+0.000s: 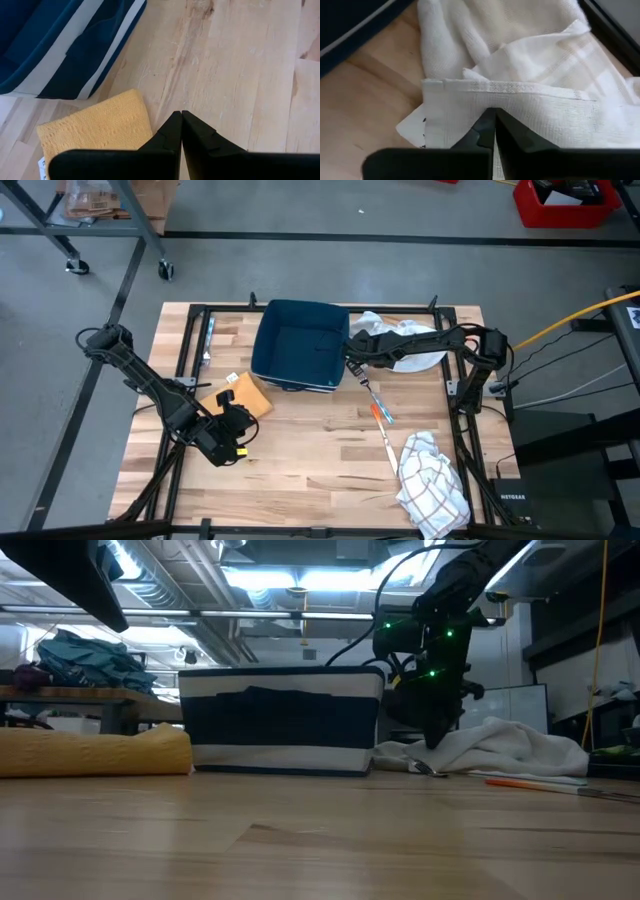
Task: Fold towel
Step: Fold the top white patterned towel
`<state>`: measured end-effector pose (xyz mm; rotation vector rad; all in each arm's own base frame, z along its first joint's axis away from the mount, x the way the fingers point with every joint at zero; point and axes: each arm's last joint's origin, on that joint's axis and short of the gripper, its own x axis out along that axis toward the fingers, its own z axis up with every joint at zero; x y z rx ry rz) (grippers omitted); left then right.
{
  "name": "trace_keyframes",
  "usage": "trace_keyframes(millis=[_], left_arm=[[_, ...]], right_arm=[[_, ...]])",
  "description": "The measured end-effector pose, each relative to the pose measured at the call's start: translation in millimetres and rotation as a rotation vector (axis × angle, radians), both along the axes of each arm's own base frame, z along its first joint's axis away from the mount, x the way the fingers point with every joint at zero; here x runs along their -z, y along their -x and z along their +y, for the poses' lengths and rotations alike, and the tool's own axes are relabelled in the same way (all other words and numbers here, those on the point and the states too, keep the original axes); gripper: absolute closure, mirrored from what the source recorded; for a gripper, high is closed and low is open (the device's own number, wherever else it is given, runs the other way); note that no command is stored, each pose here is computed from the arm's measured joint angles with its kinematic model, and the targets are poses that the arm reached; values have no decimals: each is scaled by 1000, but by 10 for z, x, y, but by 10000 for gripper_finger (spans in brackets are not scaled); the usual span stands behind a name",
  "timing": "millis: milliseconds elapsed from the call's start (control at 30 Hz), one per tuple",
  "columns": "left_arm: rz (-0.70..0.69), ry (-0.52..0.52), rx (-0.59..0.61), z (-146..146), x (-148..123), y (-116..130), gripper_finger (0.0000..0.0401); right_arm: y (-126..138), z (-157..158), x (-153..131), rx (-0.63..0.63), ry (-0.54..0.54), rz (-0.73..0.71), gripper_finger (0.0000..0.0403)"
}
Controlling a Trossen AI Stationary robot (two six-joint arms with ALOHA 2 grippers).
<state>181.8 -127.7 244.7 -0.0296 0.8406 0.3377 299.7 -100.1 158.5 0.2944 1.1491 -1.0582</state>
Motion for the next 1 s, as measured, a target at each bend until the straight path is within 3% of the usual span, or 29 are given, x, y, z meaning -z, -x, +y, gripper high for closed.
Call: trace_keyframes(millis=[400, 633, 833, 1000], left_arm=[[0, 0, 0, 1, 0, 0, 397], [0, -1, 0, 0, 0, 0, 397], [0, -1, 0, 1, 0, -1, 397], [1, -1, 0, 1, 0, 0, 397]], right_arm=[[-44, 40, 16, -38, -167, -78, 365], [-133, 43, -1, -68, -220, -187, 273], [-135, 15, 10, -44, -132, -164, 193], [-173, -7, 202, -27, -108, -108, 159]])
